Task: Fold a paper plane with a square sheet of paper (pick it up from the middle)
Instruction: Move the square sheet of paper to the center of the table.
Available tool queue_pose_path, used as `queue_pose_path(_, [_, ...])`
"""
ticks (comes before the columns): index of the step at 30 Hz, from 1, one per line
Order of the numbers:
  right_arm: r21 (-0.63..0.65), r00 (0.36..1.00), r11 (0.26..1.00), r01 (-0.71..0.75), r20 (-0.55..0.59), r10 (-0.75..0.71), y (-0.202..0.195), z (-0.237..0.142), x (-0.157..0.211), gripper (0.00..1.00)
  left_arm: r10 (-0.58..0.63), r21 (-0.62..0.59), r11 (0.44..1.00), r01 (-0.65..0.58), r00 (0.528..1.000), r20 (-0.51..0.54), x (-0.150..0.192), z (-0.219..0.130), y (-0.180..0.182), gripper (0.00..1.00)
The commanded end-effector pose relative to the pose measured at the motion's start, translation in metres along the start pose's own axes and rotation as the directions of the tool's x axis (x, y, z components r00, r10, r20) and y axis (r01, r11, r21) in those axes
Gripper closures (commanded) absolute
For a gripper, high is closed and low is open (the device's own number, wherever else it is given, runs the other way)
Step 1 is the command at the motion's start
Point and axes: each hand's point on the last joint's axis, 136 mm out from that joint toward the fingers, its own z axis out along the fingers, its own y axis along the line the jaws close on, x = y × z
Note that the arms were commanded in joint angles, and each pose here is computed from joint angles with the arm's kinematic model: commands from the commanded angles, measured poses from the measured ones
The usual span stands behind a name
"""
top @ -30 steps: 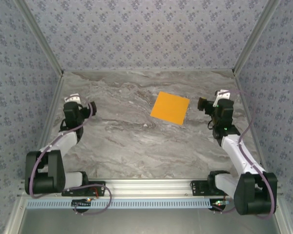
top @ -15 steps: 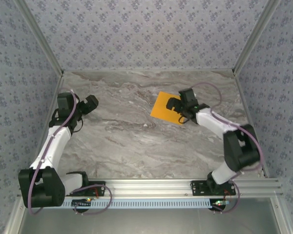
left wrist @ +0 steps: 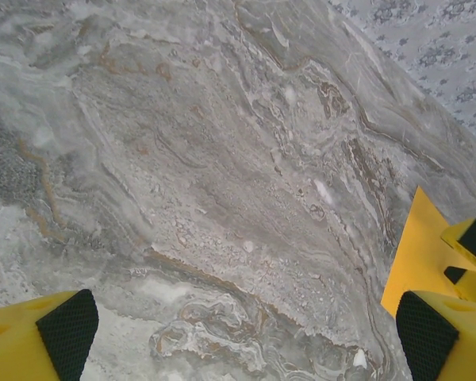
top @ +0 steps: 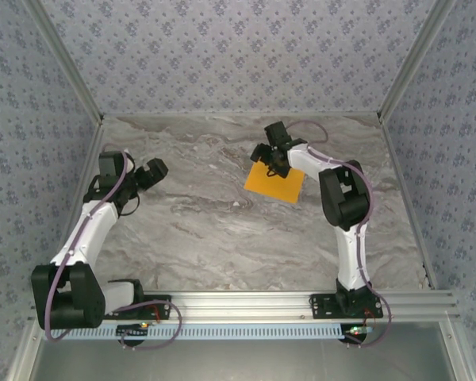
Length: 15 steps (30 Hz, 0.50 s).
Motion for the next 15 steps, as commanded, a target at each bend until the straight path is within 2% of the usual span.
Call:
queue_pose_path(1, [0.086,0.994,0.996,0.025,-0.109,-0.015,-0.021,0.010,0.030,0.10,0.000,0.034,0.999,0.000,1.000,-0.001,-0.004,-0.002,-0.010,0.01])
queue_pose_path(5, [0.132,0.984,0.988,0.085,-0.169,-0.062,-0.043,0.009,0.054,0.11,-0.006,0.034,0.999,0.006,1.000,-0.004,-0.004,0.000,-0.010,0.01])
queue_pose_path(8, [0.148,0.966,0.978,0.148,-0.235,-0.110,-0.065,-0.001,0.086,0.12,-0.012,0.036,0.999,0.013,1.000,-0.007,-0.004,0.002,-0.010,0.01])
queue_pose_path(12, [0.184,0.920,0.958,0.222,-0.364,-0.143,-0.108,-0.022,0.162,0.12,-0.021,0.040,0.999,0.022,1.000,-0.017,-0.002,0.004,-0.010,0.01])
queue_pose_path(15, [0.236,0.899,0.937,0.257,-0.414,-0.142,-0.135,-0.044,0.213,0.11,-0.023,0.046,0.999,0.024,1.000,-0.021,-0.001,0.005,-0.011,0.01])
